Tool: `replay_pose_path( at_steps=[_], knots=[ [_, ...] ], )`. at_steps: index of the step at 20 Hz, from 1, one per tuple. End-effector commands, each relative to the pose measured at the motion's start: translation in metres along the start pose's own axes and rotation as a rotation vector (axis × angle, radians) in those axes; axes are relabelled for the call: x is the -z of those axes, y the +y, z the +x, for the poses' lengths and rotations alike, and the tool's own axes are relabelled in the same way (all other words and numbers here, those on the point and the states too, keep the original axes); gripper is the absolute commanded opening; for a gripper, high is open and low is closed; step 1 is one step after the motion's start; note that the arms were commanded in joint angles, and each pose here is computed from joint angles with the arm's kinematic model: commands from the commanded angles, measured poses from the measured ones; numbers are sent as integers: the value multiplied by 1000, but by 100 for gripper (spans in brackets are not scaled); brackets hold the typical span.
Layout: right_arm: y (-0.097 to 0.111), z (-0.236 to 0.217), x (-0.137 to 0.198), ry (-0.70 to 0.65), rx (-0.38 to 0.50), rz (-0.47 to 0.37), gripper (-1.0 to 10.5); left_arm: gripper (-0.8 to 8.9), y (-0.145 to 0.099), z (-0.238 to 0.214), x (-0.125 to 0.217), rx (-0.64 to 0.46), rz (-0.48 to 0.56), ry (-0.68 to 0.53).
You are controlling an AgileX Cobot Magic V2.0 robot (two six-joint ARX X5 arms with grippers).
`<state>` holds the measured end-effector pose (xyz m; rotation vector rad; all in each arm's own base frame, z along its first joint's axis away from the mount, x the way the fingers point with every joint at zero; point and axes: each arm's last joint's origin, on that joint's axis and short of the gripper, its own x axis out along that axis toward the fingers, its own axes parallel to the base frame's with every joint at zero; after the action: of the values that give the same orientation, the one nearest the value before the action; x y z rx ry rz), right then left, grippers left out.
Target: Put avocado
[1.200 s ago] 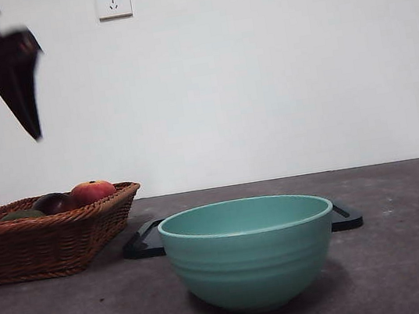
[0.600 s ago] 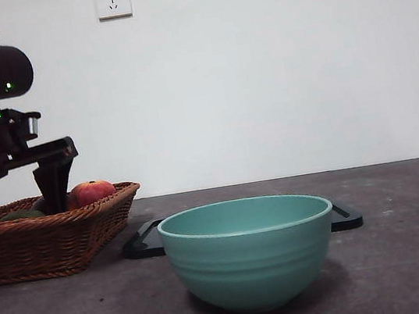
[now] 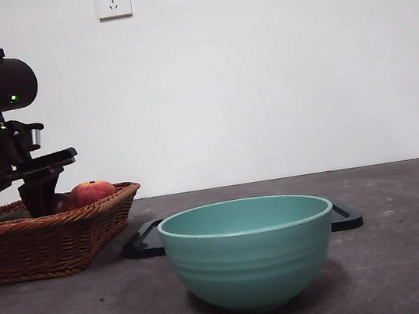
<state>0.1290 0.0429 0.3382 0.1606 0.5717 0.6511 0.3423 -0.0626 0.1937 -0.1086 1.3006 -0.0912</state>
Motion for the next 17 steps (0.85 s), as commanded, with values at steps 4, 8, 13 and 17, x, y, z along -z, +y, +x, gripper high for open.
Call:
replay_pose_path(
  at_steps=[4,8,13,17],
  knots=[
    [3,-2,-5,-17,-7,-19,534,153,-9,-30,-16,42,12,11],
    [3,-2,-5,-17,-7,-19,534,153,-34,-79,-3,151,82,-55],
    [3,-2,-5,-17,-7,-19,534,153,-83,-132,39,239,266,-123],
    [3,-2,-5,-17,-7,-19,534,153,-123,-146,69,312,420,-127]
  ],
)
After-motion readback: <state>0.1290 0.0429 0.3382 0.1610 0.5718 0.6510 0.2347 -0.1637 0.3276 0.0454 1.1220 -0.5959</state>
